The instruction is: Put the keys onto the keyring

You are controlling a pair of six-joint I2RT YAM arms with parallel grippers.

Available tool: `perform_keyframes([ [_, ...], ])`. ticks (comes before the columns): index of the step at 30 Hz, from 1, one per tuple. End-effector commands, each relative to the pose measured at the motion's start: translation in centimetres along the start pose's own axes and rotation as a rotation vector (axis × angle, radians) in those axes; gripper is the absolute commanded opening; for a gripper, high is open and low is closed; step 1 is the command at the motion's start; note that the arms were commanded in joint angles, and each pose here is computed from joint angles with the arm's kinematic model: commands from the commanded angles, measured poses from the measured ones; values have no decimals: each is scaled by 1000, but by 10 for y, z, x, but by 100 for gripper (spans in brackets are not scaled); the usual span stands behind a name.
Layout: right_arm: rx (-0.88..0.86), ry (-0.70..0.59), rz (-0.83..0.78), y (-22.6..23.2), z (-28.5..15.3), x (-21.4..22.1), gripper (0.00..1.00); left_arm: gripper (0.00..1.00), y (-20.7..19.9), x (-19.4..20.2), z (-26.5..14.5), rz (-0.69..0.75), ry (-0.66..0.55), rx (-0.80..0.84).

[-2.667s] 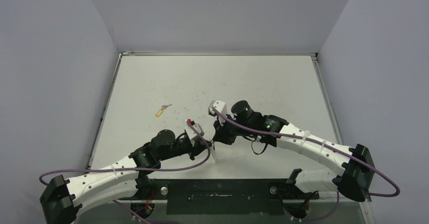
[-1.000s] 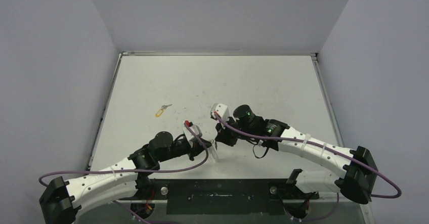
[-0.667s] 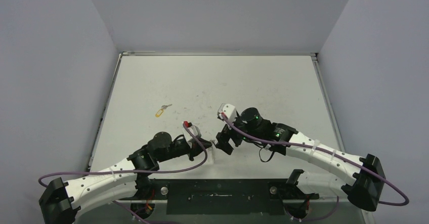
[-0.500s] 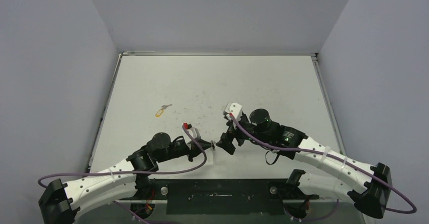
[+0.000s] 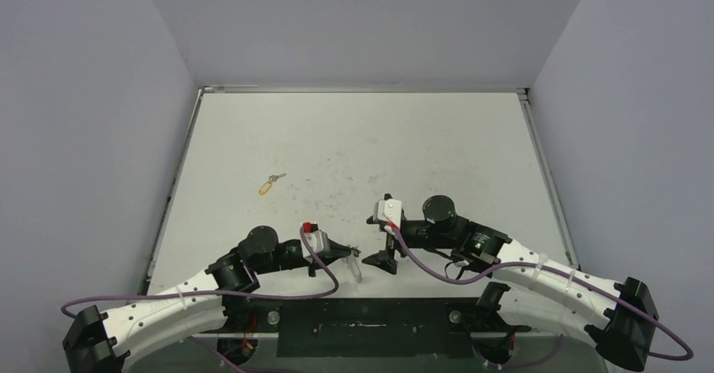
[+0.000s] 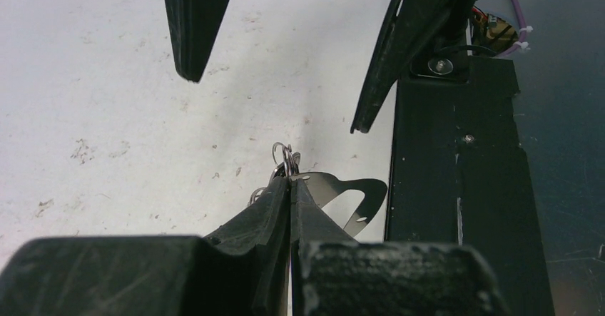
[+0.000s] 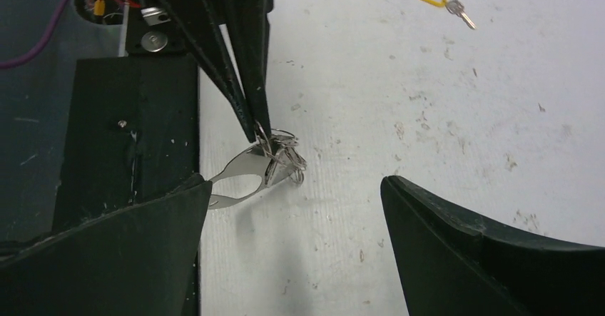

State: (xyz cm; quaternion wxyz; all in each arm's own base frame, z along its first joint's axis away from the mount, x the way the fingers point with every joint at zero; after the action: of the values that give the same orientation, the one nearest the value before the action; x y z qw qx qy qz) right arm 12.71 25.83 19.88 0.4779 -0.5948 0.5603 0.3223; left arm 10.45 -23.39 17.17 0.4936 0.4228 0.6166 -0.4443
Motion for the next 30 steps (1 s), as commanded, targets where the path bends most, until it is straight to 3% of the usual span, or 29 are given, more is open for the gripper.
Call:
perform_keyframes([
  [1,-103,-214,-206,9,2,-30,89,0,-12,-18,1,83,-70,95],
  [6,-147,-251,-255,14,7,-30,68,0,-15,-19,2,95,-83,122],
  [12,-181,-247,-251,16,15,-25,32,0,-17,-24,3,106,-104,140],
  [14,-191,-240,-247,17,17,-22,29,0,-18,-25,3,110,-109,145],
  [22,-206,-210,-253,19,20,-12,31,0,-19,-28,2,121,-122,150],
  [26,-204,-190,-256,18,20,-8,16,0,-19,-28,2,125,-128,155],
  [29,-202,-183,-253,18,20,-7,0,0,-19,-29,2,125,-131,155],
  [30,-202,-180,-253,17,20,-7,0,0,-19,-29,2,126,-130,154],
])
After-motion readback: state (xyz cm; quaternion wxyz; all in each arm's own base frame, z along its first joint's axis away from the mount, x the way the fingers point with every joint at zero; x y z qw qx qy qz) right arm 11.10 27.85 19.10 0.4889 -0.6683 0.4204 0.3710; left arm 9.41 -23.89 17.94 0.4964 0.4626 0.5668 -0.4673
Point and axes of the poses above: each gripper's point midway between its finger pads, its own z axis out along the fingers, its own y axis along the line the jaws close on, x = y × z, the point moved 4 cm from there along -z, back along the fingers, and after that the axes turned 9 degrees about -z, right-handed, at the moved point
